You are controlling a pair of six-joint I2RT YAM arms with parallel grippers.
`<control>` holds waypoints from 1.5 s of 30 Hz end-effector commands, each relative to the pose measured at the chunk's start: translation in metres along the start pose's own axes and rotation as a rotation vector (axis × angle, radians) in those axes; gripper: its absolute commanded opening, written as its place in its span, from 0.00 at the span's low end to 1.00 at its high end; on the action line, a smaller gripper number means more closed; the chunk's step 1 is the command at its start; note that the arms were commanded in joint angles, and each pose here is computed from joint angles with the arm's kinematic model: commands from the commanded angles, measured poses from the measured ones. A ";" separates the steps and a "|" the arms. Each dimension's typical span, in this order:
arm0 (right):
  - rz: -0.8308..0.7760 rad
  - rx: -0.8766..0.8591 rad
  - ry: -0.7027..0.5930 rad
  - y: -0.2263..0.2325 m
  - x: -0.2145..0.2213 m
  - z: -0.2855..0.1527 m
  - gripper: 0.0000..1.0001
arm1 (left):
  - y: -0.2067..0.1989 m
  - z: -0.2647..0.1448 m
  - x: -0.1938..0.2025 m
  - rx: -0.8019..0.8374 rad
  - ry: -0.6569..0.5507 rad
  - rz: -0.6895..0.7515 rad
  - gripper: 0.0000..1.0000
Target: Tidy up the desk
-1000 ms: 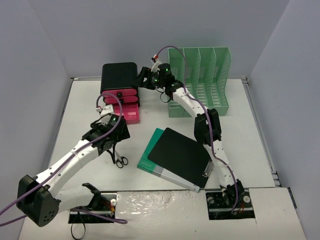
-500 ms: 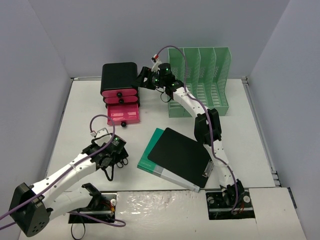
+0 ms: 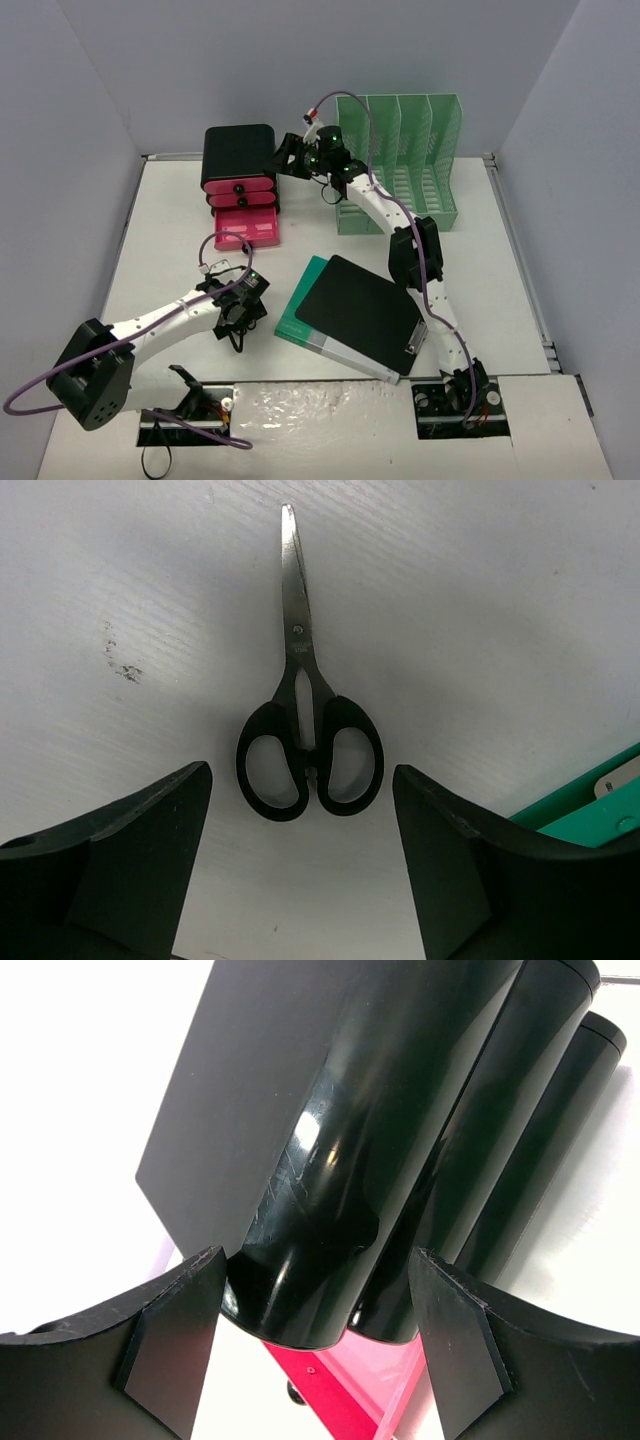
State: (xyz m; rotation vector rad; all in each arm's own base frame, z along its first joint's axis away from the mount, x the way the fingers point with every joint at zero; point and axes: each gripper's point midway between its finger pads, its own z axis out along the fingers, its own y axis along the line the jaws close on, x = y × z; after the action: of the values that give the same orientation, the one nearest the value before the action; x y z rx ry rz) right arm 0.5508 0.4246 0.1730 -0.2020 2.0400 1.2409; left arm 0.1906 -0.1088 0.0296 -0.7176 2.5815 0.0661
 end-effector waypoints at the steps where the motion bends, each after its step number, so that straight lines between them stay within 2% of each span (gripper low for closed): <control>1: -0.013 0.026 0.007 -0.003 -0.011 -0.015 0.69 | -0.038 -0.015 -0.017 0.095 -0.043 -0.026 0.69; 14: -0.010 0.027 0.008 -0.009 -0.012 -0.017 0.68 | -0.049 -0.013 -0.018 0.104 -0.041 -0.021 0.61; 33: -0.001 0.032 0.006 -0.016 -0.012 -0.017 0.68 | -0.016 -0.020 -0.006 0.070 -0.038 -0.072 0.60; 39: -0.001 0.030 0.004 -0.015 -0.013 -0.017 0.68 | -0.017 -0.014 -0.003 0.071 -0.032 -0.075 0.59; 45: -0.003 0.023 -0.001 -0.011 -0.016 -0.018 0.68 | -0.022 -0.006 0.000 0.071 -0.023 -0.070 0.55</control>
State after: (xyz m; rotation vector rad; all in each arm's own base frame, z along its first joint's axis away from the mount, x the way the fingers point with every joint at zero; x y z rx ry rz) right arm 0.5581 0.3954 0.1459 -0.1479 2.1416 1.1901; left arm 0.1881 -0.1203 0.0340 -0.7587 2.5525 0.0013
